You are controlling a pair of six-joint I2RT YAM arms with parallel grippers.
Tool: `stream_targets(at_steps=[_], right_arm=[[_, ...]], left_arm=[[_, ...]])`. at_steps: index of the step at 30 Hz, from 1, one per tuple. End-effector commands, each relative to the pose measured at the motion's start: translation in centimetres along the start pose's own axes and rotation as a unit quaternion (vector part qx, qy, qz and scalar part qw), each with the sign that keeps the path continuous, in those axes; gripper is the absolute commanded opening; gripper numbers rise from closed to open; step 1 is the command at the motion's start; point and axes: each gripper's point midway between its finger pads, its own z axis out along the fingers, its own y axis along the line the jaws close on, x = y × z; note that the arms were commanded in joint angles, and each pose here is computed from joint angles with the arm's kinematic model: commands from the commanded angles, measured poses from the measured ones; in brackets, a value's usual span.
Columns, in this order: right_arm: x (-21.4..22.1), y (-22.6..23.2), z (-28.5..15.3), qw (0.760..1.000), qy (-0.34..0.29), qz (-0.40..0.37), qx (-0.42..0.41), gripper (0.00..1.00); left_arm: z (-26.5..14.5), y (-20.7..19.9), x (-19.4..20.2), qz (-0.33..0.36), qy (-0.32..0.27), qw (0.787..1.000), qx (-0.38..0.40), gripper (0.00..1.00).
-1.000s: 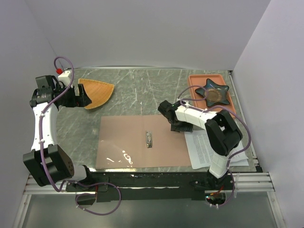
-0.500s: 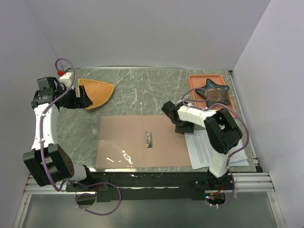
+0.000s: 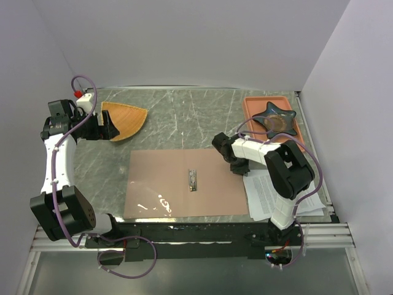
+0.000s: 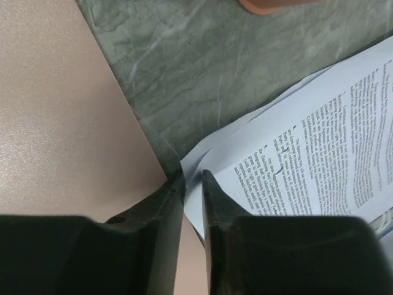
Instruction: Put the files into the folder
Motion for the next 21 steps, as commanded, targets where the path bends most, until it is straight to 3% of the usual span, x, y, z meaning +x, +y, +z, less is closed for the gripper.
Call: stream_targets(at_steps=[1, 6, 15, 21], right_arm=[[-0.6, 0.0, -0.7, 0.999, -0.009, 0.024, -0.021, 0.16], [-0.8, -0.3, -1.3, 0.999, -0.017, 0.03, -0.028, 0.0], [-1.6, -0.5, -3.6, 0.995, -0.047, 0.04, -0.073, 0.0], [-1.2, 3.2, -7.6, 0.987, -0.088, -0.027, -0.132, 0.0]], left_arm=[[-0.1, 0.3, -0.6, 0.012, -0.013, 1.0, -0.007, 0.96], [0.0, 0.5, -0.5, 0.012, -0.011, 1.0, -0.01, 0.96], [0.0, 0.6, -0.4, 0.008, -0.012, 1.0, -0.011, 0.96], [-0.2, 0.4, -0.8, 0.009, -0.015, 1.0, -0.01, 0.96]])
